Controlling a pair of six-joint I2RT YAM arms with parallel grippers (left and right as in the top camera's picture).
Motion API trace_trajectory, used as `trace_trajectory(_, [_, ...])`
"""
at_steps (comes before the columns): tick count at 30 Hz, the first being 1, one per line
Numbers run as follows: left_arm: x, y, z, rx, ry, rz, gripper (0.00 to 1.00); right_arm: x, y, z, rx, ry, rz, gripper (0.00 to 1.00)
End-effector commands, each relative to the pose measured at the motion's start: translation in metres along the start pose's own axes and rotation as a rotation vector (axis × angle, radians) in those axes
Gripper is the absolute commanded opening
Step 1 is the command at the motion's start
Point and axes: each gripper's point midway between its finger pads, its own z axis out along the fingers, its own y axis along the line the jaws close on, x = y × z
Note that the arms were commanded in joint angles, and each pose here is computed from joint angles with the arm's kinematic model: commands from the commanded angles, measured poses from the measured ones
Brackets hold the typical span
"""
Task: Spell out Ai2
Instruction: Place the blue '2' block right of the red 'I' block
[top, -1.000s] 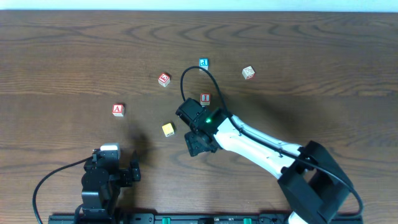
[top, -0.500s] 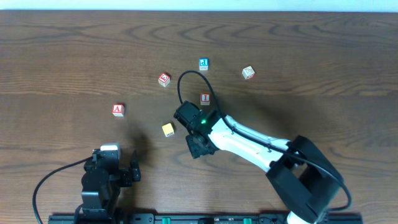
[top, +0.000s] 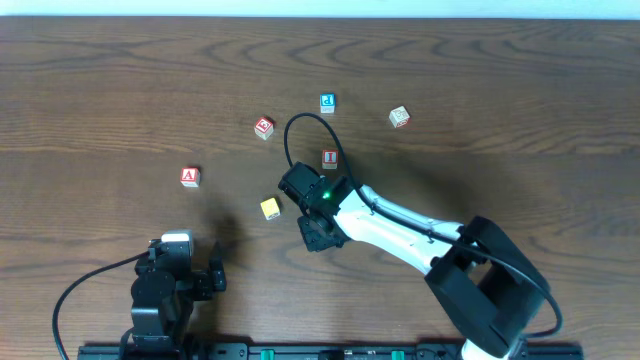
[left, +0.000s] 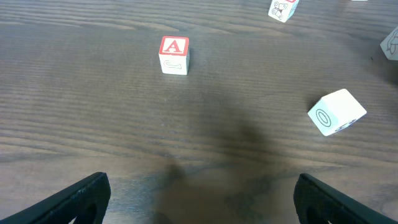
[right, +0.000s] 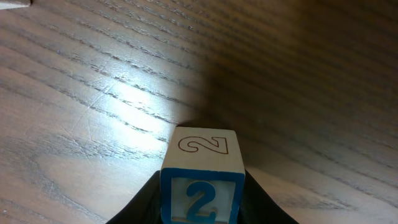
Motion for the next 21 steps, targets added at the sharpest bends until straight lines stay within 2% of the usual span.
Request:
trace_trajectory(1, [0.002, 0.002, 0.001, -0.01, 0.004, 0.013, 0.96, -0.025, -0.007, -0.015, 0.015, -0.052, 0.033, 0.19])
trace_trajectory(5, [0.002, 0.002, 0.001, -0.01, 0.004, 0.013, 0.95, -0.079, -0.027, -0.067, 0.063, -0.185, 0.106, 0.17])
trace_trajectory(8, [0.002, 0.002, 0.001, -0.01, 0.004, 0.013, 0.96, -0.128, -0.046, -0.122, 0.061, -0.322, 0.15, 0.19])
trace_trajectory(11, [0.002, 0.002, 0.001, -0.01, 0.004, 0.013, 0.95, -0.151, -0.066, -0.147, 0.075, -0.398, 0.18, 0.18])
trace_trajectory(15, [0.002, 0.002, 0.001, -0.01, 0.004, 0.013, 0.95, -0.151, -0.091, -0.136, 0.068, -0.36, 0.246, 0.17])
trace_trajectory(21, [0.002, 0.002, 0.001, -0.01, 0.004, 0.013, 0.95, -0.145, -0.1, -0.084, 0.095, -0.242, 0.266, 0.17])
